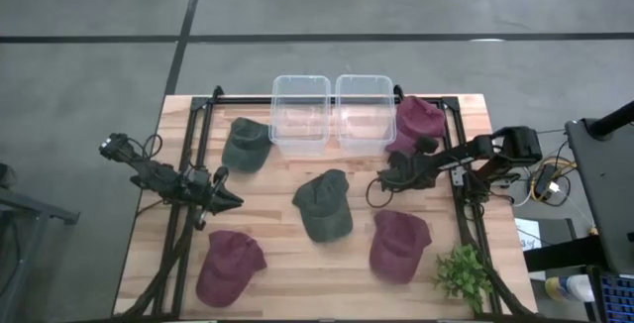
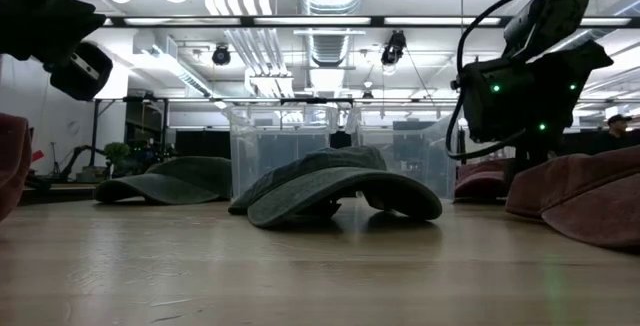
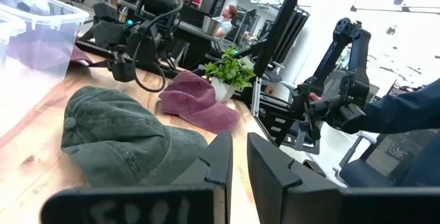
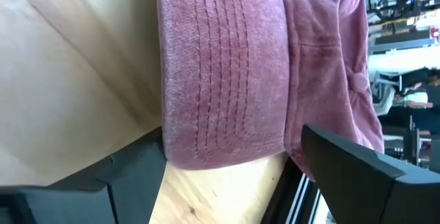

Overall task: Pick & Place hat
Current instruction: Put the top red cap into the right transparent bin

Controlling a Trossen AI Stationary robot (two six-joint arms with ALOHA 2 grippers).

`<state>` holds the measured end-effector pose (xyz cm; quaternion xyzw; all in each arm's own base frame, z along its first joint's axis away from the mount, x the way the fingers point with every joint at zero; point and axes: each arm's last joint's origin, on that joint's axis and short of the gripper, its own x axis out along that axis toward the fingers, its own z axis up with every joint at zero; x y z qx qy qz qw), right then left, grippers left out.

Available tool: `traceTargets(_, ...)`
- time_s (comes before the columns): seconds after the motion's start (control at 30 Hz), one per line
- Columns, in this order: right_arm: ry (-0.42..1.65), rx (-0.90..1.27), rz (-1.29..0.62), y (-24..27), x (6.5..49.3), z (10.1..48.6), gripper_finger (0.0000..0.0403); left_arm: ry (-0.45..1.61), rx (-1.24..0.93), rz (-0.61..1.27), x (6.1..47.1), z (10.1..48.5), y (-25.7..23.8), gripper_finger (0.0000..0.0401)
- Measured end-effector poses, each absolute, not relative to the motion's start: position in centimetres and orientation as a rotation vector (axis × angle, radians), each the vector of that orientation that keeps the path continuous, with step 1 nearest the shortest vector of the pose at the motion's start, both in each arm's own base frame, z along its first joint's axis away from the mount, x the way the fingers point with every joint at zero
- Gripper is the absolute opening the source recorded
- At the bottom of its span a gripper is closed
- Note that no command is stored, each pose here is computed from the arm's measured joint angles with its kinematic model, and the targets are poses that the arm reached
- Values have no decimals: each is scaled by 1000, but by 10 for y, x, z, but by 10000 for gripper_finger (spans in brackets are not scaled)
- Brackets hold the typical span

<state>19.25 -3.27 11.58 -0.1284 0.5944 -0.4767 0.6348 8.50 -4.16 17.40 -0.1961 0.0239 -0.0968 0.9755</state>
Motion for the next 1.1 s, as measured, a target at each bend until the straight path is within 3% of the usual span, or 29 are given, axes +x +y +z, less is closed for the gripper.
traceTargets(0.2,1368,-248,-1111,-33,186,112,257,46,-397,-195,85,174,-42,39)
traceTargets(0.67,1402,-166,-1134,-31,182,113,25,45,-400,-195,85,174,-42,39)
traceTargets(0.9,1490,-167,-1269,-31,171,134,13,43,-401,-196,85,174,-42,39)
traceTargets(1.1,1434,-111,-1301,-27,166,152,12,43,-402,-196,85,175,-42,39)
